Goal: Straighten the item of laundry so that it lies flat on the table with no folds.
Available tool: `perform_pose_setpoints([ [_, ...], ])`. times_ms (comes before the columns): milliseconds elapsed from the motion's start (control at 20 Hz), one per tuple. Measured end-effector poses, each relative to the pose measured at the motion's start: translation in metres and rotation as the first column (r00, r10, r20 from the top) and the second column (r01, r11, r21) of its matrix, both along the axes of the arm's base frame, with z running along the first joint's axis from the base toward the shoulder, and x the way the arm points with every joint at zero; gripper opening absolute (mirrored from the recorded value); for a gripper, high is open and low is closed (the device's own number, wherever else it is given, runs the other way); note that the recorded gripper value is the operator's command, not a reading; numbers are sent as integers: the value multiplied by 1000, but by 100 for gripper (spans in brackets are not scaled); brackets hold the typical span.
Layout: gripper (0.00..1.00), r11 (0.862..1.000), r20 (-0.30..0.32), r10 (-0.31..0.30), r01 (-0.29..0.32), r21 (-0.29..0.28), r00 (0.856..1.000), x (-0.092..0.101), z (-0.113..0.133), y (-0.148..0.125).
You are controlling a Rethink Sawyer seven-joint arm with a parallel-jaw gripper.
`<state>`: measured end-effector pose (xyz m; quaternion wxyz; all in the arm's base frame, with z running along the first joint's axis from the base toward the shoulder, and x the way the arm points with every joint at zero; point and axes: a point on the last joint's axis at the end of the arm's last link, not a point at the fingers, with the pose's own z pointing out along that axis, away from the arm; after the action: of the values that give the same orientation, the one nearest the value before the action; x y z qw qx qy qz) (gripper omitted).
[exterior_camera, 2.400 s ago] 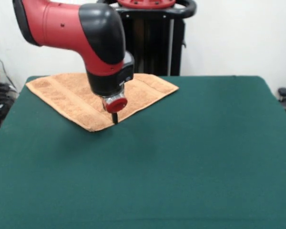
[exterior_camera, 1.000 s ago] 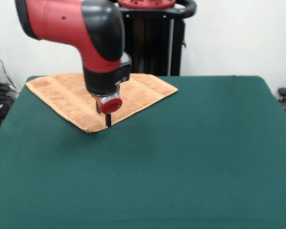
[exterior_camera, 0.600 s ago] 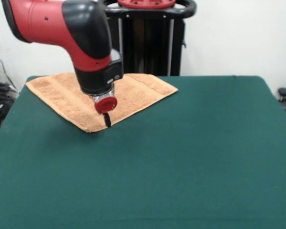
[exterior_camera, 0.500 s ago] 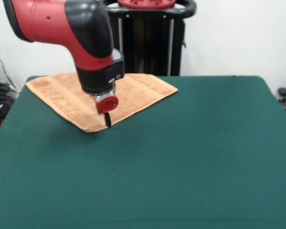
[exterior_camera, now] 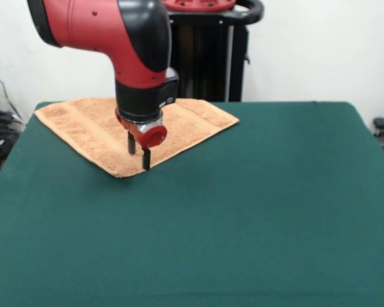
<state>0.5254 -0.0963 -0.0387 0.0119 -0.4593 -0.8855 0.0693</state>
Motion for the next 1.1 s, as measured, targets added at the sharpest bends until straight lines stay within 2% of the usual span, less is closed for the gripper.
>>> perform_pose_setpoints([
  [350, 100, 1000, 38, -11, 11, 13, 999, -5, -1, -3],
  [700, 100, 997, 70, -47, 43, 58, 996, -10, -1, -9],
  [1100, 100, 997, 91, -42, 36, 71, 995, -12, -1, -11],
])
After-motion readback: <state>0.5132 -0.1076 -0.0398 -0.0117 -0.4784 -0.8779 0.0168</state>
